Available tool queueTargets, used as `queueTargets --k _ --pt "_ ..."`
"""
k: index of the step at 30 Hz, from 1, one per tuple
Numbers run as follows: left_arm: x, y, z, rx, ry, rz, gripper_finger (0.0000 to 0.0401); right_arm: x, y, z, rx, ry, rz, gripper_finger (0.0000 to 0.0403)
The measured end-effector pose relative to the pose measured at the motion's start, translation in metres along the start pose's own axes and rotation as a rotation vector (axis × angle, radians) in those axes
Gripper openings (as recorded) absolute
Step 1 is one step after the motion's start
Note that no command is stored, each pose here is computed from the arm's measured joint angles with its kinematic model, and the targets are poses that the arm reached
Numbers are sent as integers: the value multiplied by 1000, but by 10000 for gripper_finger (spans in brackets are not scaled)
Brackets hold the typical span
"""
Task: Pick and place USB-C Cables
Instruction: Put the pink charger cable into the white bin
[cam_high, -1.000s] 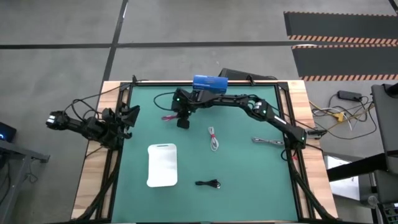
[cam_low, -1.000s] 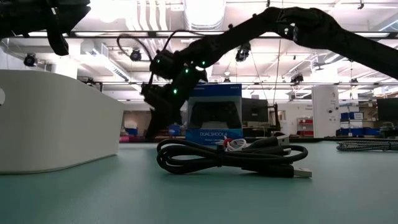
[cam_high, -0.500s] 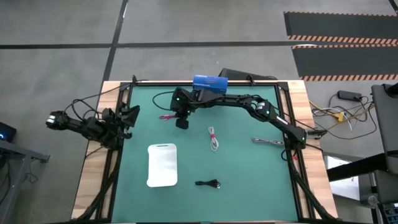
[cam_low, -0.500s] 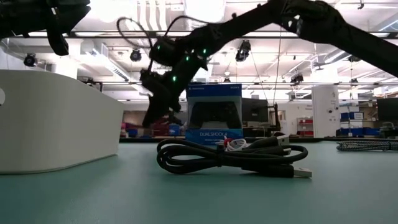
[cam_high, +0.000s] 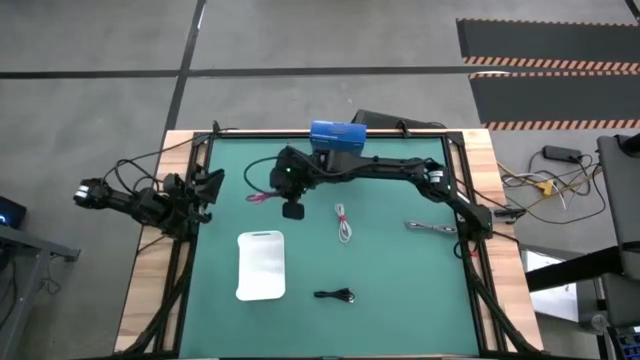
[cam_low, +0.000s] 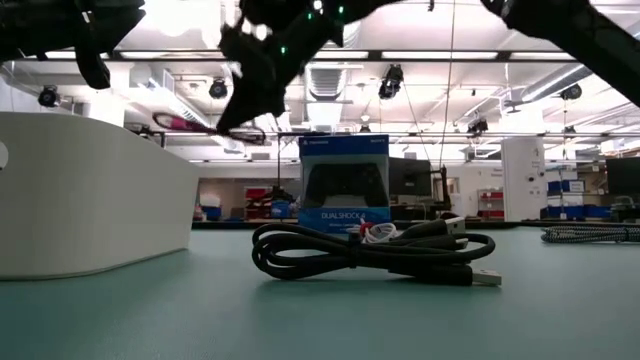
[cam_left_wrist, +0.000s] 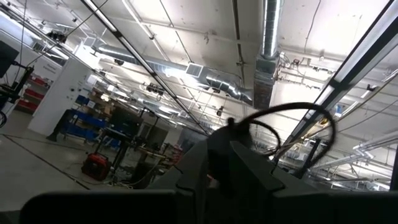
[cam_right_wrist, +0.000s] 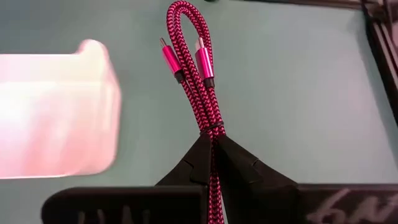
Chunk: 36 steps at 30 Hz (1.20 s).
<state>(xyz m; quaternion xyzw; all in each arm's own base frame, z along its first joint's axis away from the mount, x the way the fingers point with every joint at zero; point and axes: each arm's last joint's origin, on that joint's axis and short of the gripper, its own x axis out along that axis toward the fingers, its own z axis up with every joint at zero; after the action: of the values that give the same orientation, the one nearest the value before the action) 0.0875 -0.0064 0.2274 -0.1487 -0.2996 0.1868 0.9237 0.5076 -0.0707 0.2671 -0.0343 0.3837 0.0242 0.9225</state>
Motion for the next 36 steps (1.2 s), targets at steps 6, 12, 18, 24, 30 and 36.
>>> queueTargets --k 6,12,18,24,30,36 --pt "0 0 0 0 -1 0 52 -12 29 9 -64 -7 38 8" --pt "0 0 0 0 -1 0 52 -13 54 10 -158 18 78 8" --pt "0 0 1 -5 -6 7 52 -13 73 11 -281 21 110 8" --pt "0 0 1 -6 -8 9 52 -13 87 12 -403 9 138 8" --pt "0 0 1 -6 -8 8 52 -11 97 11 -497 2 153 8" --pt "0 0 1 -7 -8 8 52 -11 111 11 -858 -29 173 8"
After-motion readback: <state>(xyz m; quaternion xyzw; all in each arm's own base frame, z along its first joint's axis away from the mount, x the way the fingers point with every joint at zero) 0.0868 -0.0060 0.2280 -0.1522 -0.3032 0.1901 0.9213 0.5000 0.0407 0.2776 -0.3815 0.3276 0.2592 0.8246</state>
